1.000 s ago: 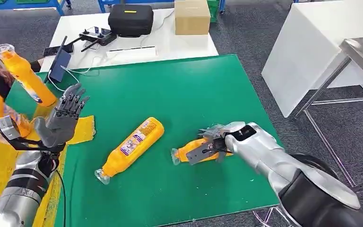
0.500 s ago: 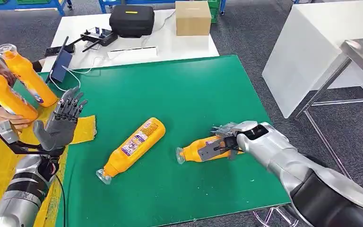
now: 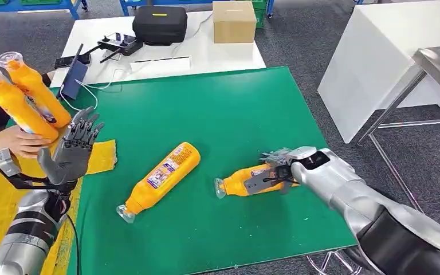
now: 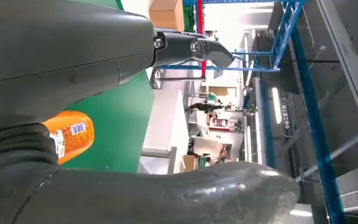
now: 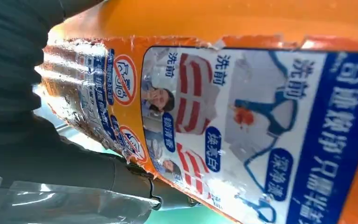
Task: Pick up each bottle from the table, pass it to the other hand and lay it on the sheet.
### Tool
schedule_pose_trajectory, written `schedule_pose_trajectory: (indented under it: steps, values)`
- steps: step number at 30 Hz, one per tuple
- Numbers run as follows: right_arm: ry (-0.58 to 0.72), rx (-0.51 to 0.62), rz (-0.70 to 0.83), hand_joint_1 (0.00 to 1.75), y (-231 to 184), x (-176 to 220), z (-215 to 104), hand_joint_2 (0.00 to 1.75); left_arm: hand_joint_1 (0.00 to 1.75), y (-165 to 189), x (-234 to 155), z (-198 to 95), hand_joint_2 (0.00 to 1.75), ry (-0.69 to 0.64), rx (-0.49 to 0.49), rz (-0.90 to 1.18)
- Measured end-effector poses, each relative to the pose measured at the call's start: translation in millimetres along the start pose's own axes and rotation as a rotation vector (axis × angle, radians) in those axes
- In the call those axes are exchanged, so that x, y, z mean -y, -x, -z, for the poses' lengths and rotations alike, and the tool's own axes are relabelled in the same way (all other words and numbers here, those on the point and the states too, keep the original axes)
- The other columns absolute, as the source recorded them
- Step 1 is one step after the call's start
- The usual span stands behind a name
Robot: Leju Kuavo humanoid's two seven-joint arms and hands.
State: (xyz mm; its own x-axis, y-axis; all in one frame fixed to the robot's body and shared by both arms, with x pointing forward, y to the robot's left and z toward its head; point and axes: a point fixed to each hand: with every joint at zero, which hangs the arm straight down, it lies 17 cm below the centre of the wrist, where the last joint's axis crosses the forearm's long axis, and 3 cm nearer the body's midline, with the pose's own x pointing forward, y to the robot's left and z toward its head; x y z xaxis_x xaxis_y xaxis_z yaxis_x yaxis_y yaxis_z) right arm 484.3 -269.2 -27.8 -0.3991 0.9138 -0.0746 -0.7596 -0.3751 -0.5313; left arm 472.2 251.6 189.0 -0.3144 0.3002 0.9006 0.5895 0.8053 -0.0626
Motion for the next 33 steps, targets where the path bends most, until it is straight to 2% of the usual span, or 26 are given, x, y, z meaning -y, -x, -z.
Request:
schedule_pose_trajectory:
  steps: [9,22,25,27,29,30,33]
  values:
    - [-0.008,0.014,-0.009,1.75,6.9,-8.6,-2.4,1.75,0.00,-0.4,-0.4,0.9,0.00,-0.001,0.000,0.002]
    - [0.061,0.019,0.088,1.75,-6.1,6.2,2.4,1.75,0.00,2.5,-4.2,2.5,0.00,-0.025,-0.022,-0.006]
    - [0.132,0.044,0.190,1.75,-10.4,20.3,2.6,1.75,0.00,8.0,-8.9,0.1,0.00,-0.060,-0.053,-0.017]
    - [0.184,0.105,0.338,1.75,-15.3,31.0,-2.7,1.75,0.00,11.5,-12.3,-6.6,0.00,-0.097,-0.070,-0.049]
    - [0.278,0.205,0.533,1.75,-14.8,55.0,-23.7,1.75,0.00,10.3,-16.6,-17.2,0.00,-0.150,-0.068,-0.110]
    - [0.335,0.252,0.611,1.75,-10.6,73.1,-41.3,1.75,0.00,8.6,-18.9,-23.1,1.75,-0.177,-0.063,-0.137]
    - [0.474,0.395,0.713,1.75,-1.1,117.3,-99.0,1.75,0.00,2.2,-15.5,-31.1,1.75,-0.219,-0.034,-0.238]
